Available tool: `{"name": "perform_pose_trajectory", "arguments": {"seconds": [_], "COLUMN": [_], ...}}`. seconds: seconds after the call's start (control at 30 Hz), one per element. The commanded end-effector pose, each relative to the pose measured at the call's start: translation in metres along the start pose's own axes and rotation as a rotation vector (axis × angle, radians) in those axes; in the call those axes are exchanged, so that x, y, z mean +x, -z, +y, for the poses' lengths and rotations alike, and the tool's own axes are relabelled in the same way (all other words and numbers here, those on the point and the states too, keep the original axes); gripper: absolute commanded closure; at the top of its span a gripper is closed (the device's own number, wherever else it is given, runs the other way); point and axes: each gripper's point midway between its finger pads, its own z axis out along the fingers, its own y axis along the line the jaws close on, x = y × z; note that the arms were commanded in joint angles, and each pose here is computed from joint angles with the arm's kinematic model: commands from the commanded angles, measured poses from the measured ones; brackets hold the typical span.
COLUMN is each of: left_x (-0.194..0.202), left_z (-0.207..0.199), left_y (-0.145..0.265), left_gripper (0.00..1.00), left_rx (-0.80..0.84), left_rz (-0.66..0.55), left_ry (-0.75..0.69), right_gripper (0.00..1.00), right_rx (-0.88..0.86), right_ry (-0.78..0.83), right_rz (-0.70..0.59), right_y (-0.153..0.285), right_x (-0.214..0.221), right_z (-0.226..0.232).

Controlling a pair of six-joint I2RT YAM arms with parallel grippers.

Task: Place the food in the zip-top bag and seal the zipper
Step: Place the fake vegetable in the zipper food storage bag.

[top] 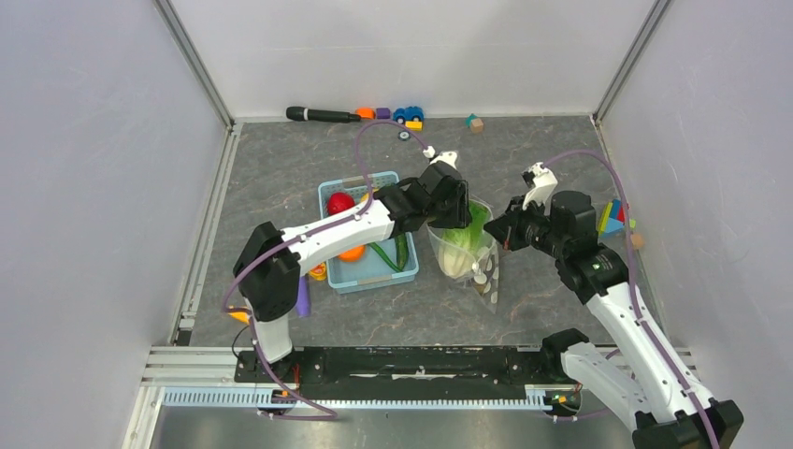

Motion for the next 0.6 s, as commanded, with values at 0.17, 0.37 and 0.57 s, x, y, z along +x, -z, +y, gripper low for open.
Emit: {"name": "perform_pose_trajectory", "arguments": {"seconds": [0.17, 0.37, 0.57], "left_x": [-0.031, -0.031, -0.057], "left_z": [-0.033, -0.036, 0.024], "left_y": [0.066, 0.114, 0.140], "left_gripper": [0.00, 0.00, 0.00], "left_rx": [0.233, 0.334, 0.086], "left_rz": [-0.131, -0.179, -0.285], "left_ry": [-0.157, -0.324, -0.264], "right_gripper": [1.00, 1.00, 1.00], "right_rx": [0.141, 0.157, 0.125], "right_ry": [-0.049, -0.028, 0.032], "right_rz": [-0.041, -0.055, -0.067], "right_y": [-0.019, -0.019, -0.016], "right_x": [-0.011, -0.018, -0.026], "right_z": [-0.029, -0.031, -0.025]}}
